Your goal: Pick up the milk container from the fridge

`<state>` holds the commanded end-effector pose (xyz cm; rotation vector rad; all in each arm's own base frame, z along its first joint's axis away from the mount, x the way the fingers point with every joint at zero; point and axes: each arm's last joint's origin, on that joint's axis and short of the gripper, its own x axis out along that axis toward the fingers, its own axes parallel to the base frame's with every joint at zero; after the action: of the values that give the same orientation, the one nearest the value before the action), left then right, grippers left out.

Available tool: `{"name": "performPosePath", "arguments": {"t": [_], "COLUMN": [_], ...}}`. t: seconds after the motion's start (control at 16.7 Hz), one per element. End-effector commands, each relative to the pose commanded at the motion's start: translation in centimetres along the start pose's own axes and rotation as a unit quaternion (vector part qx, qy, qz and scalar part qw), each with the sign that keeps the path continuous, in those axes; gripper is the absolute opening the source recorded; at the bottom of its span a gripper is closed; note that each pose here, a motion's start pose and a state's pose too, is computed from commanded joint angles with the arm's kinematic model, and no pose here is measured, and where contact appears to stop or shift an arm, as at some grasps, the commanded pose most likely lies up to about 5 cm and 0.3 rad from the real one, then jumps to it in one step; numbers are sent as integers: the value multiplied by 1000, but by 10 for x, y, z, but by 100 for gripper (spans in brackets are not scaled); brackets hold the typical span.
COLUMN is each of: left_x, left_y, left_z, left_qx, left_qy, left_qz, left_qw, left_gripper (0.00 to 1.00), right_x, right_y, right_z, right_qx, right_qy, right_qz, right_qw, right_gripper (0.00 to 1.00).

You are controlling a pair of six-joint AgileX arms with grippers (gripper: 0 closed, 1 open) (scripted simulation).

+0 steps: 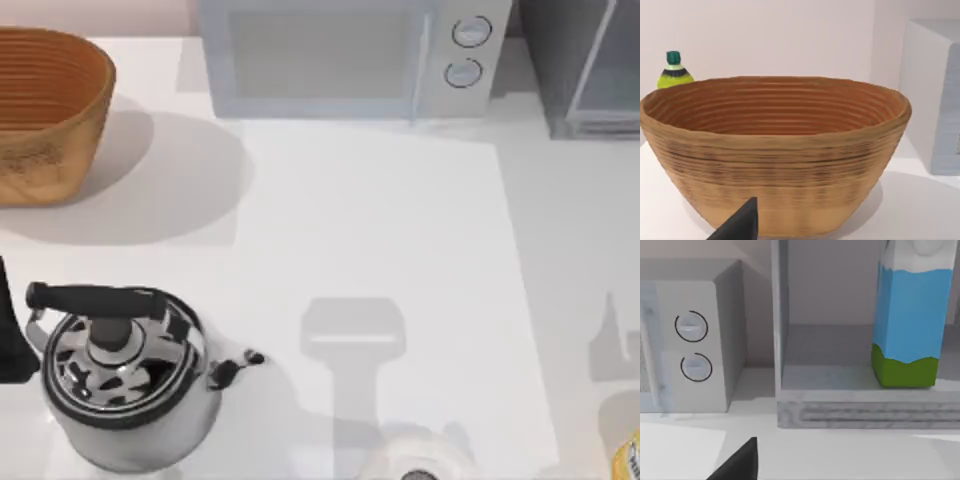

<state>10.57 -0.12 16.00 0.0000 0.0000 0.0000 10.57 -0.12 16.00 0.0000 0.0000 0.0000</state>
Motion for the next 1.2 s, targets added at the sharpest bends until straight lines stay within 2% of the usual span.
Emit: {"name": "performPosePath", "arguments": {"t": [0.36,0.72,1.2], "left_x": [0,0,0], "left_y": [0,0,0], "left_z": [0,0,0], "left_qx": [0,0,0], "left_qy": [0,0,0], "left_qz": [0,0,0], "left_qw": [1000,1000,1000], "left_gripper": [100,100,100], "right_x": [5,37,86], "right_y": [-3,-20,-66], "right_z": [8,21,-20], "right_qx": [-2,-8,9], "right_qy": [-10,-21,26], "right_qz": [1,-2,-1], "right_qw": [1000,1000,1000], "right_gripper": [100,100,100]}}
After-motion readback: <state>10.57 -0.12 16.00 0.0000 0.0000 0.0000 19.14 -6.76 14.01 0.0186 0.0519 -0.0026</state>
